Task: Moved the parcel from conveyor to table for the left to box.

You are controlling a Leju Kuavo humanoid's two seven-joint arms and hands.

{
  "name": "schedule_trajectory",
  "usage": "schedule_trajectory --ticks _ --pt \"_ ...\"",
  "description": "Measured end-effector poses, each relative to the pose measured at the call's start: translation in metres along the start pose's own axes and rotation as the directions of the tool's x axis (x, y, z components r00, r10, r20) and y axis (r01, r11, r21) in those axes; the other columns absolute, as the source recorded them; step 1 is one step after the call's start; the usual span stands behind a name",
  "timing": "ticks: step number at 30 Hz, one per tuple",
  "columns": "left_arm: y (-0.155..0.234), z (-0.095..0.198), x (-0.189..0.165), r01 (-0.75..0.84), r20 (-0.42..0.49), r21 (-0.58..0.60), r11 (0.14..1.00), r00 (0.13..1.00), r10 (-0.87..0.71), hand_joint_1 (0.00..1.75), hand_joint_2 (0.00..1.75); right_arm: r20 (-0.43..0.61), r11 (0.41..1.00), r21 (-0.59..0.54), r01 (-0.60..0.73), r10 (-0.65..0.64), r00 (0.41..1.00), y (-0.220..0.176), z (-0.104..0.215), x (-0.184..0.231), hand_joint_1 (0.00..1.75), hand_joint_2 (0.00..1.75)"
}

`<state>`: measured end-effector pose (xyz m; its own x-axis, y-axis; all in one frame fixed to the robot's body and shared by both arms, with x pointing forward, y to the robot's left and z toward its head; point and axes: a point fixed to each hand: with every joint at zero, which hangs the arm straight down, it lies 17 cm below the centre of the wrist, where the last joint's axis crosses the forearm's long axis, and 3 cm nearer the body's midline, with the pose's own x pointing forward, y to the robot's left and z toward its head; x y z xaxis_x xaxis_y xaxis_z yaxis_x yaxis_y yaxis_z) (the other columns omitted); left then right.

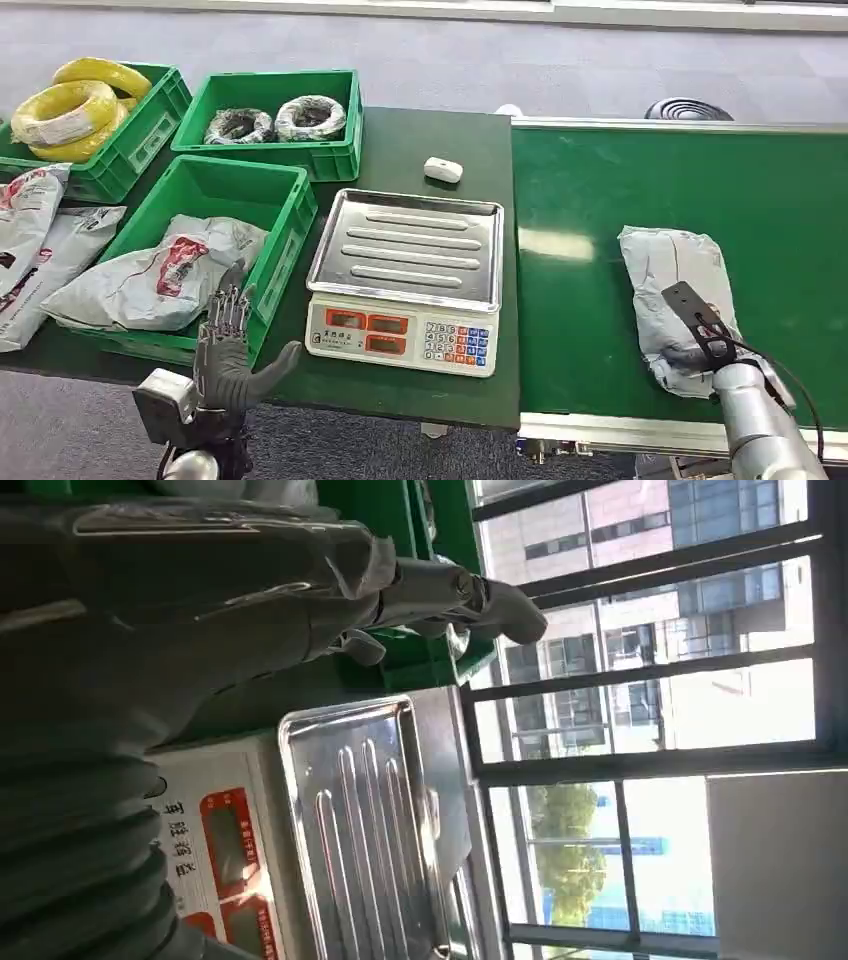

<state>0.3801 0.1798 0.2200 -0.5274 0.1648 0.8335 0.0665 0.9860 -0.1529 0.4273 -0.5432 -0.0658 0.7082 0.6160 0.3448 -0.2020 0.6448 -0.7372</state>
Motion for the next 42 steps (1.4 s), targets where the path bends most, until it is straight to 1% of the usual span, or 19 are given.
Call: schedule_trajectory --ticks 3,13,15,16,17,19,22,24,27,28,29,30,32,35,36,39,42 --pt "0.000 0.003 0.004 0.007 0.003 -0.001 1.000 1.000 -0.007 0.00 1.75 0.005 0.996 -0.075 0.041 -0.041 0.999 -0.012 -0.001 0.008 1.75 1.75" --pt "0.001 0.004 0.006 0.007 0.006 0.004 1.000 1.000 -0.007 0.00 1.75 0.052 0.990 -0.098 0.098 -0.093 0.994 -0.020 -0.002 0.029 1.75 1.75" --pt "0.001 0.004 0.007 0.007 0.007 0.004 1.000 1.000 -0.007 0.00 1.75 0.098 0.982 -0.138 0.130 -0.117 0.988 -0.029 -0.001 0.040 1.75 1.75" --pt "0.001 0.005 0.007 0.008 0.009 0.006 1.000 1.000 -0.008 0.00 1.75 0.138 0.973 -0.173 0.151 -0.128 0.982 -0.037 0.000 0.049 1.75 1.75" --pt "0.001 0.005 0.007 0.009 0.011 0.008 1.000 1.000 -0.009 0.00 1.75 0.211 0.956 -0.227 0.189 -0.141 0.967 -0.052 0.004 0.065 1.75 1.75" --pt "0.003 0.005 0.009 0.013 0.020 0.015 1.000 1.000 -0.013 0.00 1.75 0.353 0.918 -0.301 0.257 -0.143 0.925 -0.075 0.016 0.100 1.75 1.75" --pt "0.005 0.004 0.012 0.018 0.037 0.024 1.000 0.999 -0.019 0.00 1.75 0.550 0.871 -0.337 0.357 -0.126 0.826 -0.099 0.048 0.168 1.75 1.75" --pt "0.005 0.001 0.014 0.020 0.046 0.030 0.999 0.999 -0.022 0.00 1.75 0.626 0.855 -0.341 0.391 -0.104 0.773 -0.108 0.072 0.211 1.75 1.75" --pt "0.005 0.000 0.016 0.021 0.054 0.032 0.999 0.998 -0.022 0.00 1.75 0.688 0.843 -0.337 0.420 -0.083 0.720 -0.115 0.094 0.242 1.75 1.75" --pt "0.005 0.000 0.017 0.021 0.058 0.032 0.999 0.998 -0.022 0.00 1.75 0.721 0.839 -0.330 0.433 -0.072 0.689 -0.117 0.104 0.254 1.75 1.75" --pt "0.005 -0.001 0.018 0.023 0.066 0.031 0.999 0.998 -0.025 0.00 1.75 0.768 0.842 -0.313 0.439 -0.047 0.638 -0.115 0.119 0.273 1.75 1.75" --pt "0.005 -0.002 0.019 0.026 0.071 0.029 0.999 0.997 -0.028 0.00 1.75 0.795 0.850 -0.300 0.433 -0.028 0.606 -0.112 0.129 0.286 1.75 1.75" --pt "0.005 -0.007 0.023 0.027 0.087 0.023 0.999 0.996 -0.029 0.00 1.75 0.854 0.886 -0.265 0.380 0.033 0.519 -0.093 0.159 0.327 1.75 1.75" --pt "0.004 -0.016 0.028 0.019 0.111 0.006 1.000 0.994 -0.020 0.00 1.75 0.895 0.943 -0.232 0.239 0.111 0.432 -0.050 0.197 0.384 1.75 1.75" --pt "0.003 -0.020 0.031 0.014 0.121 -0.002 1.000 0.993 -0.014 0.00 1.75 0.908 0.960 -0.217 0.175 0.133 0.396 -0.029 0.212 0.404 1.75 1.75" --pt "0.003 -0.026 0.035 0.011 0.137 -0.009 1.000 0.990 -0.010 0.00 1.75 0.934 0.975 -0.201 0.097 0.160 0.320 0.001 0.243 0.436 1.75 1.75" --pt "0.004 -0.030 0.036 0.010 0.142 -0.009 1.000 0.990 -0.009 0.00 1.75 0.950 0.984 -0.174 0.027 0.160 0.267 0.023 0.259 0.453 1.75 1.75"
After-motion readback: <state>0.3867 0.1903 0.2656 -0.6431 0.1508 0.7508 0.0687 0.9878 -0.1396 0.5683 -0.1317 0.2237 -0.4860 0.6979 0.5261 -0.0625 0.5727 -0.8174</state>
